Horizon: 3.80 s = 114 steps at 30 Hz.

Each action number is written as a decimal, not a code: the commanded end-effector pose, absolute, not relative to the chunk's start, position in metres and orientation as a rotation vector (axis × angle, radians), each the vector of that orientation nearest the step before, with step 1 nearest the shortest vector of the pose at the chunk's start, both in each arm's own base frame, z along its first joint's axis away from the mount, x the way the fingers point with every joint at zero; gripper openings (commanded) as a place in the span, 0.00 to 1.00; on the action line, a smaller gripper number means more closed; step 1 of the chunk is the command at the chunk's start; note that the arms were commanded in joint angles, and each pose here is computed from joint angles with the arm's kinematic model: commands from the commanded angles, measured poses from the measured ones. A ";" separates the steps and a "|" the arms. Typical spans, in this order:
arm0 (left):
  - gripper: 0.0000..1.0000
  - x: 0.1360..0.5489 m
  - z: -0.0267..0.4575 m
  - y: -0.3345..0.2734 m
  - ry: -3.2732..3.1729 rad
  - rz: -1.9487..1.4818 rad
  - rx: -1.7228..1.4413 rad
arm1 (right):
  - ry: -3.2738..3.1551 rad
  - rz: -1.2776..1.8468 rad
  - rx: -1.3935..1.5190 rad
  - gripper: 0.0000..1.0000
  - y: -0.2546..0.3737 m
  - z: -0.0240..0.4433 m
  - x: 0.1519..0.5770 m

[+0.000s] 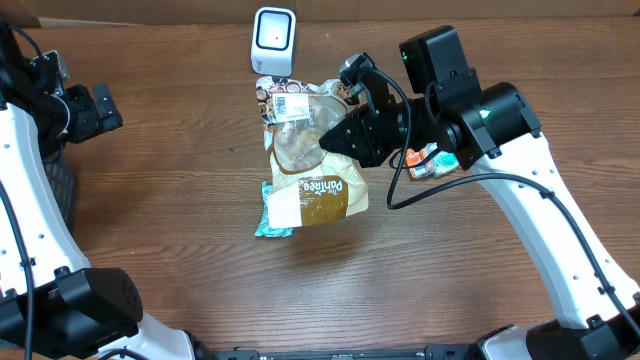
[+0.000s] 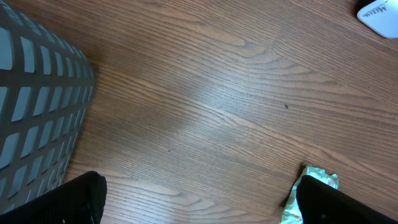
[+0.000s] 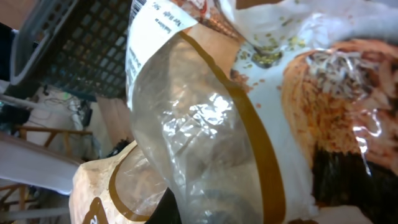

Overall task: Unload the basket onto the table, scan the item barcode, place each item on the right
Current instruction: 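Lift the brown snack bag and present it to the white scanner, then lower the snack bag at the right of the table and release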

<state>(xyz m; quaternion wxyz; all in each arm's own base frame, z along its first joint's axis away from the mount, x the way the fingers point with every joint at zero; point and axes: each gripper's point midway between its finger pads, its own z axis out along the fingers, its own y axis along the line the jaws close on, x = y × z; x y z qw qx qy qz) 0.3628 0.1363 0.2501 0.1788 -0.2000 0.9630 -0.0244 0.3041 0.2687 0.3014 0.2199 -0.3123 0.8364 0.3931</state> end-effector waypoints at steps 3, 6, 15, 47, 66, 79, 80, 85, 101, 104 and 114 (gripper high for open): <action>1.00 0.365 0.248 0.133 2.735 -0.072 -0.523 | 2.304 0.662 -0.759 0.04 0.238 0.302 0.341; 0.99 0.365 0.248 0.133 2.735 -0.072 -0.524 | 2.264 0.405 -0.665 0.04 0.220 0.303 0.374; 1.00 0.365 0.248 0.133 2.735 -0.072 -0.524 | 1.852 -0.258 -0.676 0.04 0.206 0.331 0.494; 1.00 0.365 0.248 0.133 2.735 -0.072 -0.524 | 1.286 -0.978 -1.071 0.04 0.304 0.174 0.600; 1.00 0.365 0.248 0.133 2.735 -0.072 -0.524 | 1.427 -0.772 -0.847 0.04 0.290 0.305 0.552; 1.00 0.365 0.248 0.133 2.735 -0.072 -0.524 | 2.108 0.244 -0.912 0.04 0.267 0.301 0.371; 1.00 0.365 0.248 0.133 2.735 -0.072 -0.524 | 2.154 0.278 -0.921 0.04 0.263 0.295 0.364; 1.00 0.365 0.248 0.133 2.735 -0.072 -0.524 | 2.503 0.366 -0.940 0.04 0.221 0.237 0.327; 1.00 0.365 0.248 0.133 2.735 -0.072 -0.523 | 2.962 0.111 -0.506 0.05 0.070 0.091 0.332; 1.00 0.365 0.248 0.133 2.735 -0.072 -0.524 | 2.961 0.106 -0.434 0.14 0.055 0.090 0.337; 1.00 0.365 0.248 0.133 2.735 -0.072 -0.524 | 2.844 0.474 -0.335 1.00 0.089 0.150 0.356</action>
